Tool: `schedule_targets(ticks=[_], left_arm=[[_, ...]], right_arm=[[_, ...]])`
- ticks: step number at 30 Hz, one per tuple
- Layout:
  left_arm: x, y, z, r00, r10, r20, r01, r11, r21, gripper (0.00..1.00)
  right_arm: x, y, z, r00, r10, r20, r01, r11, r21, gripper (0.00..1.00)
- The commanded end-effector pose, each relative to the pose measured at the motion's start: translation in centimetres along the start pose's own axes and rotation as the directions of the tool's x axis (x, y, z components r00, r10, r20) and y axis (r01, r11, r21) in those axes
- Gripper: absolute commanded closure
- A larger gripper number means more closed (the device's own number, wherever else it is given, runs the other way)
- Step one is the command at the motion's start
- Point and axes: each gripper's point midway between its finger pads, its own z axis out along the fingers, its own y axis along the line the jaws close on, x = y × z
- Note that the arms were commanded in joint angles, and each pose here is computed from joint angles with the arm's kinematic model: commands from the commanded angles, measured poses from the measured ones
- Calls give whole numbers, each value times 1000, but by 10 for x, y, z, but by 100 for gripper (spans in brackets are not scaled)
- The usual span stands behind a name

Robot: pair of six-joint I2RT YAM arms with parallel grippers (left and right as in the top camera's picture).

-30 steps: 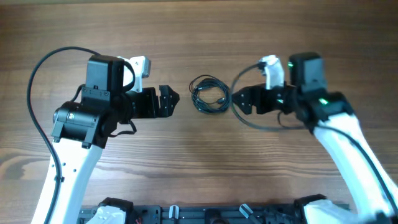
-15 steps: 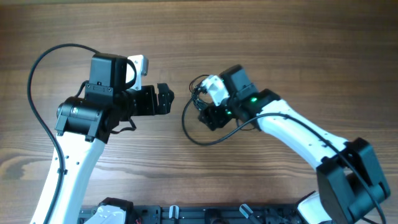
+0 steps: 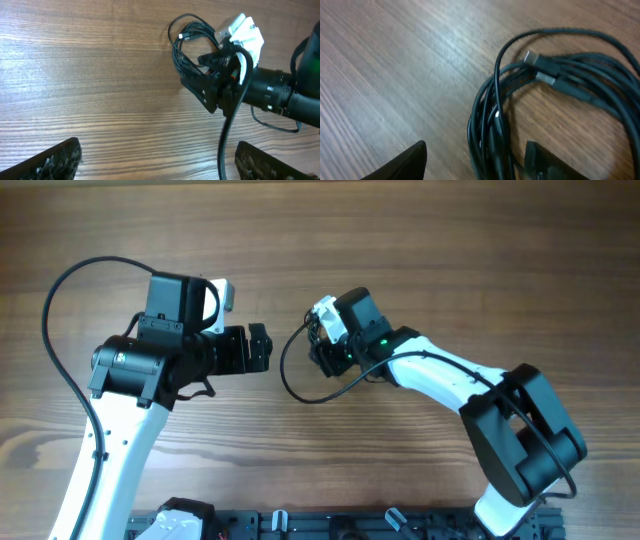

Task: Untangle cables
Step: 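Move both grippers toward the coiled black cable bundle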

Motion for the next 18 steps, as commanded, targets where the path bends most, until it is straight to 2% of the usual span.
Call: schedule_targets(ticks=[1, 4, 13, 15, 16, 17, 18], left_arm=[[-4, -1, -4, 1000, 17, 11, -17, 1000, 1, 0], [-2, -5, -4, 1000, 17, 3, -17, 999, 29, 0], [-2, -5, -4, 1000, 17, 4, -17, 999, 29, 0], [-2, -5, -4, 1000, 17, 4, -17, 999, 29, 0], [-2, -5, -4, 1000, 17, 3, -17, 999, 29, 0], [-2, -5, -4, 1000, 17, 3, -17, 999, 29, 0], [-2, -5, -4, 1000, 17, 3, -17, 999, 29, 0]], right_arm=[[-2, -6, 9, 1000, 19, 21, -20, 1000, 17, 35], [-7, -20, 9, 999, 16, 43, -20, 996, 88, 39], [18, -34, 30, 999, 48, -19, -46, 994, 101, 47], [20, -34, 32, 998, 54, -25, -51, 994, 97, 60], [19, -33, 32, 997, 73, -21, -71, 993, 94, 71], [17, -33, 32, 997, 75, -15, -74, 993, 94, 86], [16, -33, 31, 996, 92, -11, -90, 991, 94, 96]])
